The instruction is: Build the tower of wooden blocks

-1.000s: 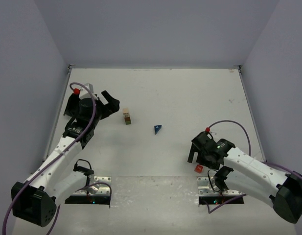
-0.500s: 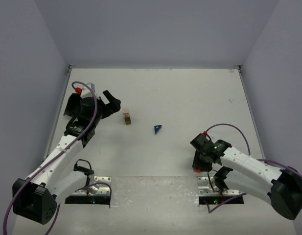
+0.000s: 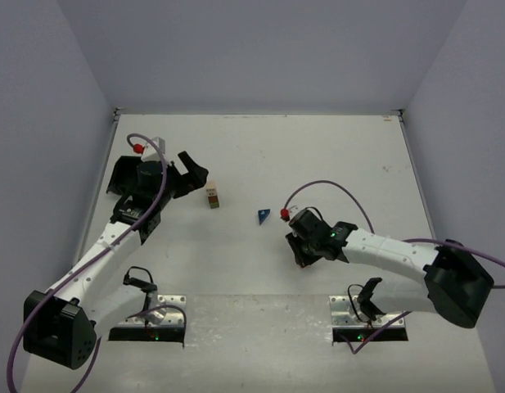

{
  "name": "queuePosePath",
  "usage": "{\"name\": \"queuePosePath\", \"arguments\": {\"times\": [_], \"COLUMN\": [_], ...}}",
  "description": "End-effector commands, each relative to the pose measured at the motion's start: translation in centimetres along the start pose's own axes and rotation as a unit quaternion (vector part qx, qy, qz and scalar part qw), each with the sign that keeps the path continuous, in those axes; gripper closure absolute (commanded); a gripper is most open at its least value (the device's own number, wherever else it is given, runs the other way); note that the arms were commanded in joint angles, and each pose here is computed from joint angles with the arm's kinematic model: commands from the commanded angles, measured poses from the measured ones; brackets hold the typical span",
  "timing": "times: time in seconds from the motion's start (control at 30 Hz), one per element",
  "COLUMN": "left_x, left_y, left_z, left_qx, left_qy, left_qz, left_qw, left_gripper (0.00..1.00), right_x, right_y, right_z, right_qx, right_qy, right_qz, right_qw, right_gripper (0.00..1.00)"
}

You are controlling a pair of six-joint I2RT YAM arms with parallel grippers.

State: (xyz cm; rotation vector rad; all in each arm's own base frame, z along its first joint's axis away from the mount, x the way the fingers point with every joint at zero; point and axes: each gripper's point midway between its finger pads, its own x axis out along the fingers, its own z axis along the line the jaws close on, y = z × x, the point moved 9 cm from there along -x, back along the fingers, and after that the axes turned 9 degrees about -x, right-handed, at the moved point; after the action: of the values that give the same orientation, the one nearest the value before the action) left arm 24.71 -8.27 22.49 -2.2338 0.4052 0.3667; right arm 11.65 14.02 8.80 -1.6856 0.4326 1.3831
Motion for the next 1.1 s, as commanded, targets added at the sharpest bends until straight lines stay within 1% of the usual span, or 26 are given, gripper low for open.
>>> {"name": "queuePosePath", "arguments": {"times": [0.0,0.03,0.1,0.2,0.27,0.33,0.37,0.43,0.47,0.5,0.57,0.6,0.67,0.7,0.83,0.97,1.07], "left_x": [-0.2,-0.3,-0.7,-1.0,-1.2,-1.2,-1.2,-1.5,-1.4,-1.6,-1.8,-1.6,-1.4,-1.2,-0.9,-1.1,-1.3], "left_y": [-0.1,0.0,0.6,1.4,1.7,2.1,2.5,3.6,4.1,4.5,6.1,6.7,7.3,7.5,7.7,8.0,8.1], "left_z": [-1.8,-2.2,-3.0,-3.5,-3.8,-4.1,-4.3,-5.3,-5.7,-6.3,-7.8,-8.1,-8.5,-8.5,-8.4,-8.6,-8.7], "left_qx": [0.019,0.026,0.04,0.045,0.042,0.042,0.044,0.053,0.059,0.064,0.088,0.093,0.095,0.095,0.095,0.102,0.11], "left_qy": [0.105,0.13,0.187,0.239,0.265,0.283,0.296,0.323,0.328,0.335,0.352,0.356,0.358,0.354,0.343,0.352,0.361], "left_qz": [0.025,0.033,0.067,0.102,0.12,0.137,0.149,0.173,0.18,0.184,0.21,0.225,0.241,0.245,0.245,0.249,0.251], "left_qw": [0.994,0.991,0.979,0.965,0.956,0.948,0.943,0.929,0.926,0.922,0.908,0.902,0.897,0.898,0.902,0.897,0.891], "left_gripper": [0.0,0.0,0.0,0.0,0.0,0.0,0.0,0.0,0.0,0.0,0.0,0.0,0.0,0.0,0.0,0.01,0.01], "right_x": [-0.3,-0.5,-0.7,-1.9,-2.9,-4.1,-5.1,-6.3,-6.5,-6.8,-7.7,-7.8,-7.9,-8.0,-8.2,-8.2,-8.4], "right_y": [-7.2,-8.2,-9.5,-11.3,-12.0,-12.7,-13.0,-13.3,-13.4,-13.5,-14.3,-14.6,-15.1,-15.3,-16.2,-16.7,-17.3], "right_z": [2.0,2.5,2.9,3.3,3.7,3.8,3.8,4.1,4.2,4.2,4.3,4.3,4.3,4.3,4.0,4.1,3.7], "right_qx": [-0.247,-0.273,-0.316,-0.378,-0.401,-0.41,-0.419,-0.427,-0.439,-0.438,-0.446,-0.45,-0.456,-0.455,-0.446,-0.44,-0.423], "right_qy": [0.033,0.024,0.011,0.003,-0.004,0.0,0.005,0.004,0.001,0.003,0.01,0.014,0.021,0.024,0.05,0.055,0.067], "right_qz": [-0.126,-0.149,-0.197,-0.297,-0.363,-0.411,-0.445,-0.484,-0.491,-0.496,-0.509,-0.51,-0.509,-0.51,-0.511,-0.509,-0.508], "right_qw": [0.96,0.95,0.928,0.877,0.841,0.814,0.792,0.764,0.753,0.75,0.736,0.733,0.73,0.729,0.733,0.738,0.748], "right_gripper": [0.92,0.93,0.93,0.93,0.92,0.92,0.92,0.92,0.91,0.91,0.91,0.91,0.91,0.91,0.91,0.9,0.9]}}
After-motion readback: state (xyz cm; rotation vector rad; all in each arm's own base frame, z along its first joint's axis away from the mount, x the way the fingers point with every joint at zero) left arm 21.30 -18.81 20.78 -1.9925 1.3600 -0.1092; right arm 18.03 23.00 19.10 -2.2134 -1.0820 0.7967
